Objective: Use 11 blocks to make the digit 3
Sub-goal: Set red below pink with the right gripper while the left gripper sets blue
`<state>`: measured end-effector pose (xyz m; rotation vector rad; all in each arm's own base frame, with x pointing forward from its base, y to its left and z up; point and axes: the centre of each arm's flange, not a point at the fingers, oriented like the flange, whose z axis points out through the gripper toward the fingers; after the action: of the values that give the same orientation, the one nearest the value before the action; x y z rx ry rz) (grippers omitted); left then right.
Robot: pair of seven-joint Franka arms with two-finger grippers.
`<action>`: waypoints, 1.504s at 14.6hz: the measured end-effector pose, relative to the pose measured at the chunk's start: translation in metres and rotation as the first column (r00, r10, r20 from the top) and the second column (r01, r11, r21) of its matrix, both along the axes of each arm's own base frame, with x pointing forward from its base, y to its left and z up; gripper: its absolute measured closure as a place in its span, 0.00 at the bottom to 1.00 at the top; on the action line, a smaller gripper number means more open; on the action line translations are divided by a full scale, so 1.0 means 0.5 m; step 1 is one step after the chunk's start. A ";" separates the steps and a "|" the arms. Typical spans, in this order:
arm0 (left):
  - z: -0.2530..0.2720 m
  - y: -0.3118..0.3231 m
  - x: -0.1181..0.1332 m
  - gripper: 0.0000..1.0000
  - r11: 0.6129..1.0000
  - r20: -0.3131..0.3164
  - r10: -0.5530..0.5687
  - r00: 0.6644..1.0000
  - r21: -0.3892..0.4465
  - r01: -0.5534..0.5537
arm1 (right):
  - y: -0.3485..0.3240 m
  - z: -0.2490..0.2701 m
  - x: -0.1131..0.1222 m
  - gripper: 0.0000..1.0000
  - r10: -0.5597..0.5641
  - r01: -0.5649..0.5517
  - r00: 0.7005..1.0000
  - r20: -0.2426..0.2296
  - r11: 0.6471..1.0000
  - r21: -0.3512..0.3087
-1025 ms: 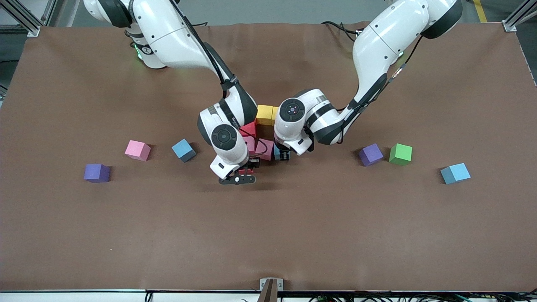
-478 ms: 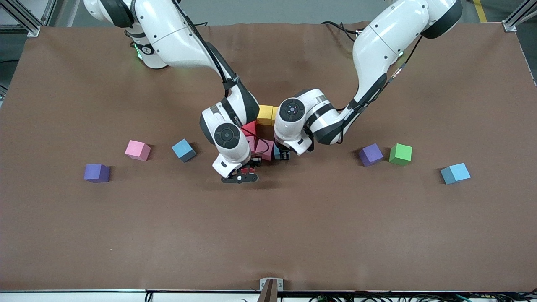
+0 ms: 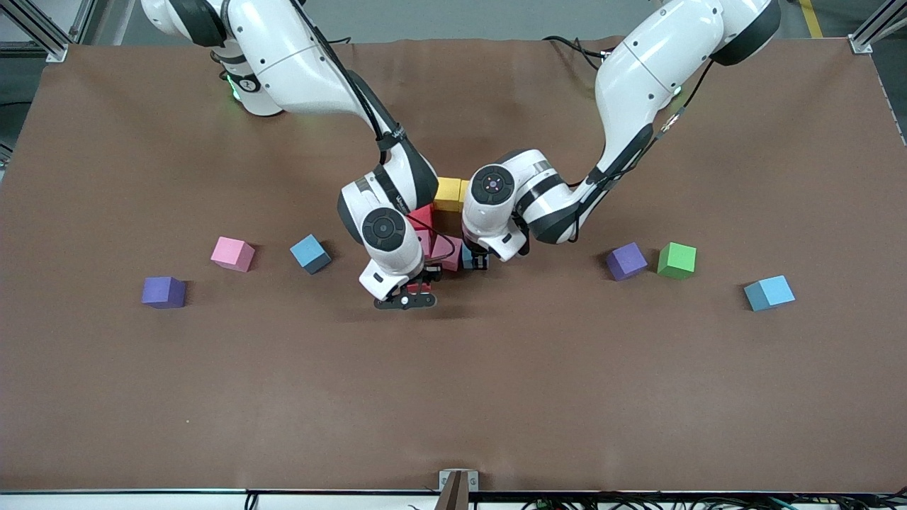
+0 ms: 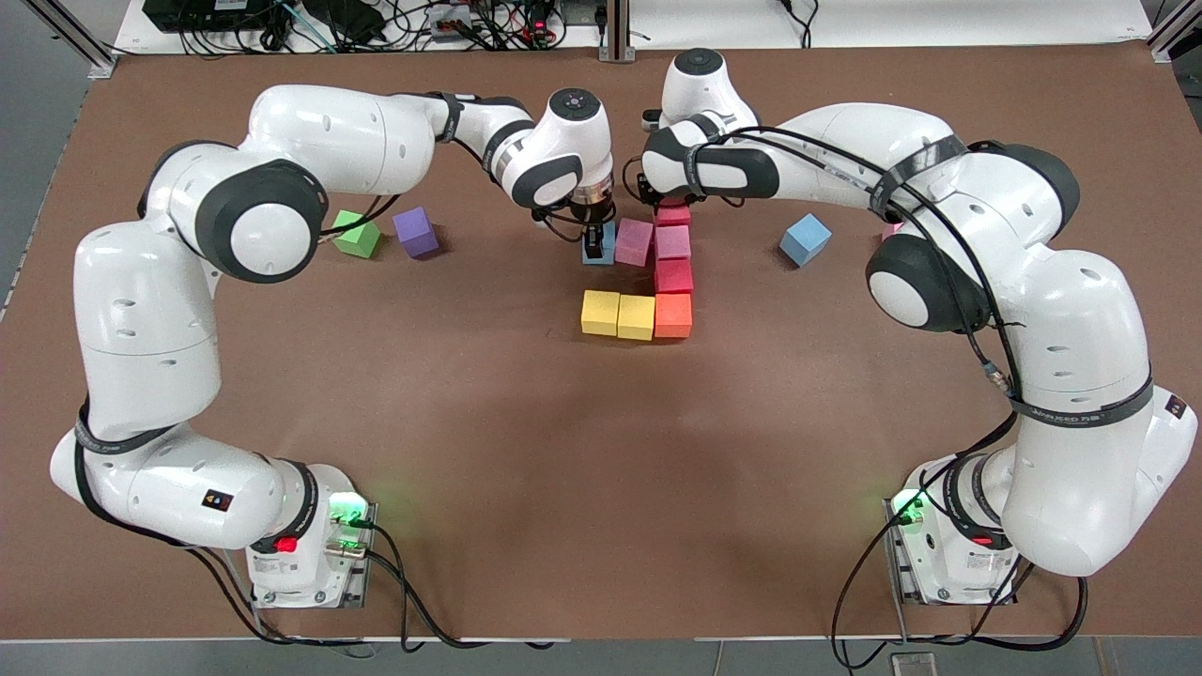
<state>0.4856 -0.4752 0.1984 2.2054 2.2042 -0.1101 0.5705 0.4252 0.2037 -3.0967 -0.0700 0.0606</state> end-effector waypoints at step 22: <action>0.000 -0.006 -0.008 0.12 0.984 0.010 -0.179 0.984 -0.009 0.179 | 0.003 0.000 -0.002 0.44 0.002 -0.002 1.000 0.000 1.000 0.000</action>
<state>0.4817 -0.4784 0.1985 2.3894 1.9924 -0.1127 0.5697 0.4267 0.2035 -3.0967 -0.0737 0.0605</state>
